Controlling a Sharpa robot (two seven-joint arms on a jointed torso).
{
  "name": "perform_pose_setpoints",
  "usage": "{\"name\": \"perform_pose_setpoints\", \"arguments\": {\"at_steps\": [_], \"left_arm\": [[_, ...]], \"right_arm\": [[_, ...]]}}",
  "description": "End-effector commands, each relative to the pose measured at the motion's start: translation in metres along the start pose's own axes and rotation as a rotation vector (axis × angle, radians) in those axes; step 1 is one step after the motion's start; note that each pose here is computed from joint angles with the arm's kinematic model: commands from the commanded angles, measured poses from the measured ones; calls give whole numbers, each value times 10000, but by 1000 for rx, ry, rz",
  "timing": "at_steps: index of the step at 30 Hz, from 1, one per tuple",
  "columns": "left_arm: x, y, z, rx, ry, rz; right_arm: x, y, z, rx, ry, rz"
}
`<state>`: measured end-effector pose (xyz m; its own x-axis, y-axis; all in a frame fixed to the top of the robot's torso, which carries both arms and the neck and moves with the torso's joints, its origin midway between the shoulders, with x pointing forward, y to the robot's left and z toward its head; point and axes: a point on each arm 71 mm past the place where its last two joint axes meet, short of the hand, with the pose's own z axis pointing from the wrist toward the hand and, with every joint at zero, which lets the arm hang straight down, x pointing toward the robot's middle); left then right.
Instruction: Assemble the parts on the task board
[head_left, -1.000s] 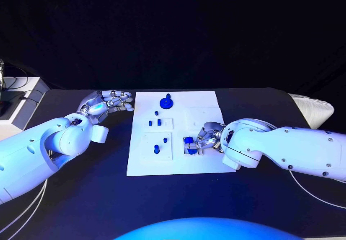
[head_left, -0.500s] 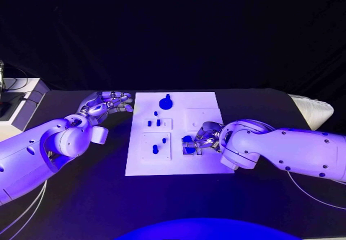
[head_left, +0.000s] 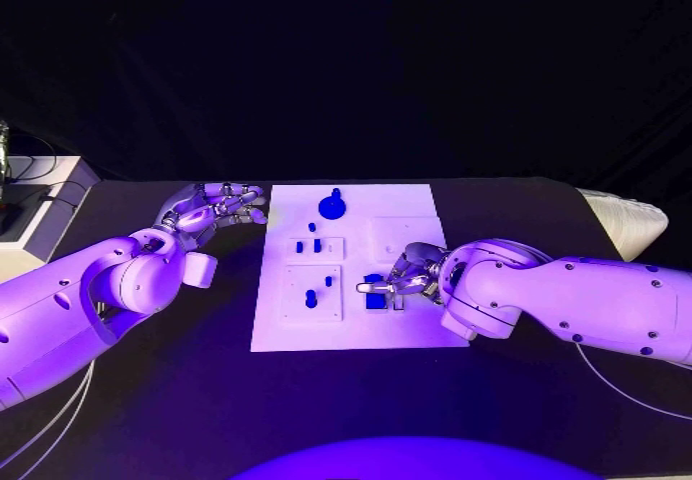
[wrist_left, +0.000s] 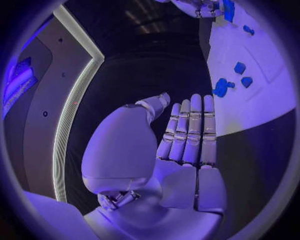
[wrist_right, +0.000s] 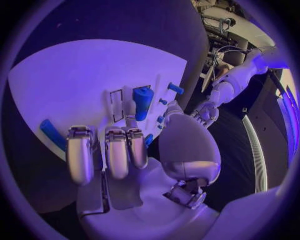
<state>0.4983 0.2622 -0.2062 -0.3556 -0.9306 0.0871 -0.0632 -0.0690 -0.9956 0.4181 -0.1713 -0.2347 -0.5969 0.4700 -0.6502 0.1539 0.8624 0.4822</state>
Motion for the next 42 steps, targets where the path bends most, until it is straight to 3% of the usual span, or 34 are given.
{"name": "perform_pose_setpoints", "arguments": {"at_steps": [1, 16, 26, 42], "left_arm": [[14, -7, 4, 4, 6, -7], [3, 0, -8, 5, 3, -7], [2, 15, -17, 2, 4, -7], [-4, 20, -24, 1, 2, -7]], "right_arm": [[27, 20, -14, -35, 16, -21], [-1, -66, -96, -106, 13, -41], [17, -98, -96, -104, 11, -58], [17, -116, -49, -65, -79, -70]]}}
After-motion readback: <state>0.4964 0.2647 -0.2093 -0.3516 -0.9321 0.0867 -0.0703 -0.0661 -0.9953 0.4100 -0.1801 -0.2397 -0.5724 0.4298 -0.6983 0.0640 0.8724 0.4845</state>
